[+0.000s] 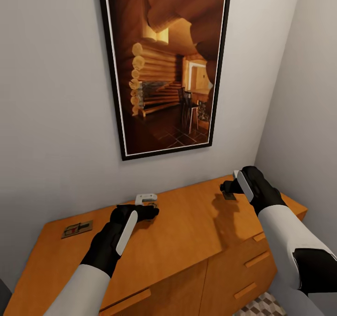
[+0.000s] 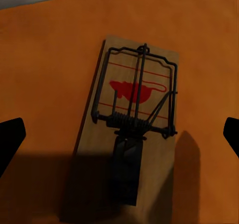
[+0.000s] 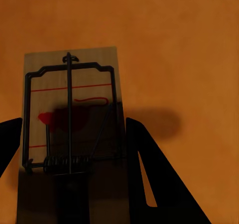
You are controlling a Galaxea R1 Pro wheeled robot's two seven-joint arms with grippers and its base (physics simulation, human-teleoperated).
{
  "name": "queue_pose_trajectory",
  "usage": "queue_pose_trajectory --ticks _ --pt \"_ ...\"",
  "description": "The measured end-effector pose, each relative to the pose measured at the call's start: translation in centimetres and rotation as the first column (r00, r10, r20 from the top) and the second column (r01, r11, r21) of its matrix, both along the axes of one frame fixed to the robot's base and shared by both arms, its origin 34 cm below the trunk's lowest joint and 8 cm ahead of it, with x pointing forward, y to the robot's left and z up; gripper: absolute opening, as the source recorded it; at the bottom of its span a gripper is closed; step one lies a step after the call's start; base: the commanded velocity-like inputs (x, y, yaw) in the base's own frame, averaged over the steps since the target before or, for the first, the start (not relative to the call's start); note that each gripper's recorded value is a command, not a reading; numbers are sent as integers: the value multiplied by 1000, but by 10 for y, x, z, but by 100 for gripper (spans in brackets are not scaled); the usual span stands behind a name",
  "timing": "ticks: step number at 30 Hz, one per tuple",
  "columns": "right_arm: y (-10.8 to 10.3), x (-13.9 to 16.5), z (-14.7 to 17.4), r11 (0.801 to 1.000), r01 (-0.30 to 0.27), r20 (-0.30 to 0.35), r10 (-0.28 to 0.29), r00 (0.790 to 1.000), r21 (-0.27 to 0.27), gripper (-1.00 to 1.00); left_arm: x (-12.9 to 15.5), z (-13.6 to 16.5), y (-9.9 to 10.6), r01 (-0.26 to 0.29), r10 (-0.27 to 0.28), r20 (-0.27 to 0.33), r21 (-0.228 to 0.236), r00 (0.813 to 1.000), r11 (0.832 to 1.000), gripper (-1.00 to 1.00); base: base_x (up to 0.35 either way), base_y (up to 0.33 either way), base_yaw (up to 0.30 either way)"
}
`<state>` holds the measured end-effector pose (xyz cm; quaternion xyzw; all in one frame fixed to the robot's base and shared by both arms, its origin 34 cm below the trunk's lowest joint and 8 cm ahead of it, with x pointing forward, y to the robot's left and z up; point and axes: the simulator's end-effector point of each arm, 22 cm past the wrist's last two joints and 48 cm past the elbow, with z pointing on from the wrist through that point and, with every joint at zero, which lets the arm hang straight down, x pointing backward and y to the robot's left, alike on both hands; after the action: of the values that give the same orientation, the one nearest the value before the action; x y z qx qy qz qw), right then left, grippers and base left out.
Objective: Take the four mousetraps from the cabinet in the bathroom and place them on the bathroom floor. Make sure all four end up on the same floor surface, and ensure that at least two of them are either under or directly next to the same bathroom sink.
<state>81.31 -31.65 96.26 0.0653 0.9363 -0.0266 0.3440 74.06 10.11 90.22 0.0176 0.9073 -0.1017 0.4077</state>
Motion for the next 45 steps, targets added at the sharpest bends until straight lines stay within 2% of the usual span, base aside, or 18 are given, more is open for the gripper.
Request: queue_pose_trajectory --ticks 25,26,29,31,35,45 --pt "0 0 0 1000 0 0 0 1000 -1 -100 0 0 -1 3 -3 4 0 1000 1000 100 0 0 0" --pt "0 0 0 1000 0 0 0 1000 -1 -100 0 0 -1 3 -3 4 0 1000 1000 -100 0 0 0" --pt "0 0 0 1000 0 0 0 1000 -2 -100 1 -1 1 0 0 4 6 1000 1000 -100 0 0 0" --pt "0 0 0 1000 0 0 0 1000 -2 -100 0 2 -7 6 -6 2 -41 1000 999 -100 0 0 0" --pt "0 0 0 1000 0 0 0 1000 -2 -100 1 4 -2 1 -1 11 -17 1000 1000 -100 0 0 0" --pt "0 0 0 1000 0 0 0 1000 -2 -100 1 4 -2 3 -3 12 -11 1000 1000 -100 0 0 0"
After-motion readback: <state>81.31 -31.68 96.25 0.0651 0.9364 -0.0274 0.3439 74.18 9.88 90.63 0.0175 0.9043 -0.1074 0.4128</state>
